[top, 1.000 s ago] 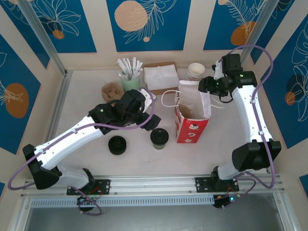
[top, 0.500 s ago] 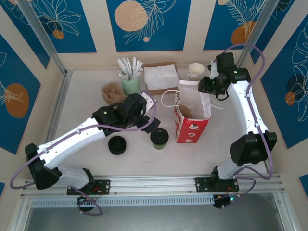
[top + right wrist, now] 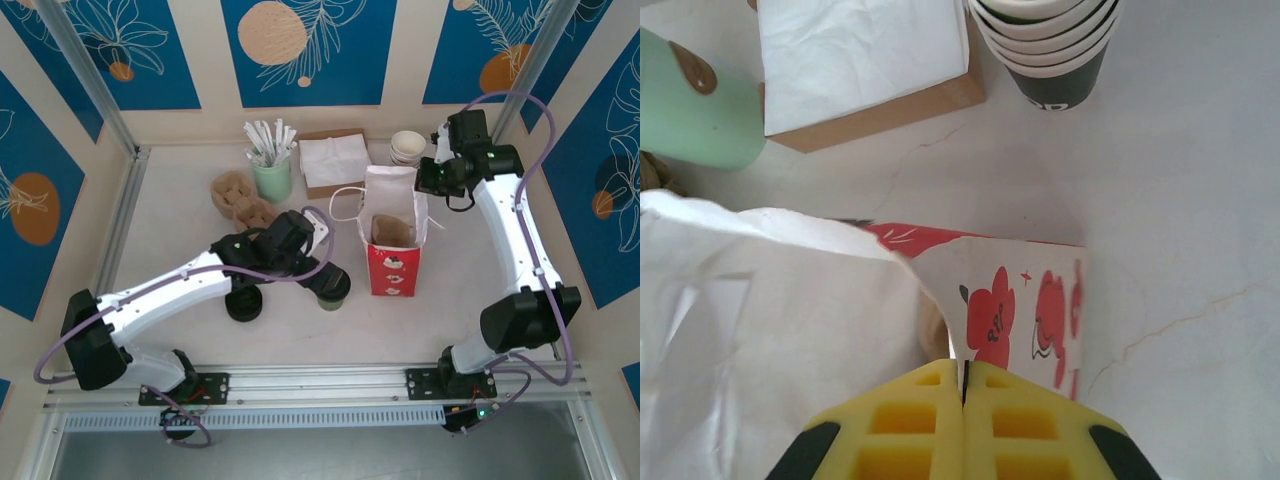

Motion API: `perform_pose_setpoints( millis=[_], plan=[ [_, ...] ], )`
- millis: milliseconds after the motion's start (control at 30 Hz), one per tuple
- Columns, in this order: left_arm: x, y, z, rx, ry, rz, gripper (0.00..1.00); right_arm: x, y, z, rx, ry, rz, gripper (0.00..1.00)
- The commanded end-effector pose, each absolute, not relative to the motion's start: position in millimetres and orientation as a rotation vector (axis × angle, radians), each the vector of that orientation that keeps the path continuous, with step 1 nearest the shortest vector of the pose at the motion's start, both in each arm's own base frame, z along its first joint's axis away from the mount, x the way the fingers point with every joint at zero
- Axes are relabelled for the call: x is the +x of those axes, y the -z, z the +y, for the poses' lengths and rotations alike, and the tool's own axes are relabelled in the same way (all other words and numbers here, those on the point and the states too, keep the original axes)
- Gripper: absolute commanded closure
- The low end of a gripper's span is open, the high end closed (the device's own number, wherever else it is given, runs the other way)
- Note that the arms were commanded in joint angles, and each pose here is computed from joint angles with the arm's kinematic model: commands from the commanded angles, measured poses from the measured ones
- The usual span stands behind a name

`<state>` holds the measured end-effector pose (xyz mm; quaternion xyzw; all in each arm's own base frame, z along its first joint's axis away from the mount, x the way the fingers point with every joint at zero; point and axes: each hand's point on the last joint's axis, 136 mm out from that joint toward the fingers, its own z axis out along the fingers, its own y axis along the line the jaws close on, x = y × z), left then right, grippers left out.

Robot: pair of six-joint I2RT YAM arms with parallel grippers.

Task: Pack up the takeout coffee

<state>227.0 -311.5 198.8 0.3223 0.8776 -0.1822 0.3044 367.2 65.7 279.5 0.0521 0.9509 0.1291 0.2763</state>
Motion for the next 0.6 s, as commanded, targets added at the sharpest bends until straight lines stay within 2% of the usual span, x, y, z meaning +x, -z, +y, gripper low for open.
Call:
perform_pose_setpoints(
  millis=[0,233,567],
  plan=[
    [223,-184,-324,0.840,0.506,2.335,0.01,354,-293,59,0.214,-0.331,2.517,1.00],
    [212,-163,-340,0.900,0.539,2.336,0.01,345,-294,55,0.275,-0.336,2.513,1.00],
    [210,-147,-340,0.888,0.389,2.348,0.01,342,-295,50,0.326,-0.349,2.511,1.00]
  ],
)
